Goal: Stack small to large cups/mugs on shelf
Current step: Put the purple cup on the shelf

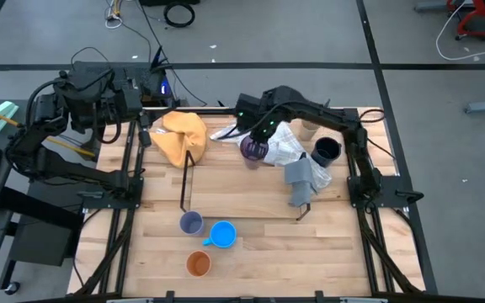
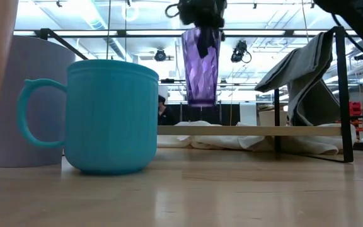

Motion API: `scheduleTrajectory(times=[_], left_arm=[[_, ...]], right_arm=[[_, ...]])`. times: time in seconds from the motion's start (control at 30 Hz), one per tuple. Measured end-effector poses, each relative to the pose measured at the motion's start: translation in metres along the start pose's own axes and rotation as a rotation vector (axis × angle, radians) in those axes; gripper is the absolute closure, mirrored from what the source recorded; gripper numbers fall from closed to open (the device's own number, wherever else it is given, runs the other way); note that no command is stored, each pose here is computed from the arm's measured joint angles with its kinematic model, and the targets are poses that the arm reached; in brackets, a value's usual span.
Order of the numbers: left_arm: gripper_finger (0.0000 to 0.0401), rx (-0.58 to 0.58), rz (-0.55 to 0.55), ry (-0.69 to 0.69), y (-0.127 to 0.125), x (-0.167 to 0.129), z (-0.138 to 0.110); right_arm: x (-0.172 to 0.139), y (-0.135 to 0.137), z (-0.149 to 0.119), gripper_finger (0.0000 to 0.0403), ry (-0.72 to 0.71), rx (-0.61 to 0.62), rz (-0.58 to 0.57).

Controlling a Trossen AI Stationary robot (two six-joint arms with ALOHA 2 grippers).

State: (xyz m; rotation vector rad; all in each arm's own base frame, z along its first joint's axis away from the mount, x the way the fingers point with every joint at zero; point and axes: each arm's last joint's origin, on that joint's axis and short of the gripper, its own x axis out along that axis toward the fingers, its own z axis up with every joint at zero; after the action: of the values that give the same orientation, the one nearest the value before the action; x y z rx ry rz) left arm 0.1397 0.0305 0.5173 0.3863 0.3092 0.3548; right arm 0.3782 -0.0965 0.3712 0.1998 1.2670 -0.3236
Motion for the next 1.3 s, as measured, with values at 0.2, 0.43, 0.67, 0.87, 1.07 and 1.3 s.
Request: scheduleTrajectory(times=[0.2,0.43,0.67,0.87,1.07,1.3], left_arm=[[0.0263,-0.003,0.0,-0.001,0.0,0.0,0.0],[0.026,-0.019,0.0,0.0,0.0,0.0,0.0],[0.0268,-0.032,-0.003,0.006,0.0,0.0,-0.001],[0.0262,-0.032,-0.003,0.007,0.0,0.0,-0.001],[0.0257,-0.031,-0.002,0.006,0.0,0.0,-0.001],[0.0265,-0.032,-0.002,0.006,0.0,0.0,-0.001]], right_arm=[[-0.021,-0.005,-0.008,0.0394,-0.048,0.047,-0.007],[-0.003,-0.005,-0.02,0.0394,0.051,0.066,-0.024],[0.003,-0.007,-0.047,0.0394,0.103,0.133,-0.041],[-0.001,-0.006,-0.069,0.0394,0.037,0.235,0.008],[0.014,0.001,-0.082,0.0395,0.051,0.274,0.022],[0.028,0.007,-0.08,0.0395,0.057,0.268,0.033]])
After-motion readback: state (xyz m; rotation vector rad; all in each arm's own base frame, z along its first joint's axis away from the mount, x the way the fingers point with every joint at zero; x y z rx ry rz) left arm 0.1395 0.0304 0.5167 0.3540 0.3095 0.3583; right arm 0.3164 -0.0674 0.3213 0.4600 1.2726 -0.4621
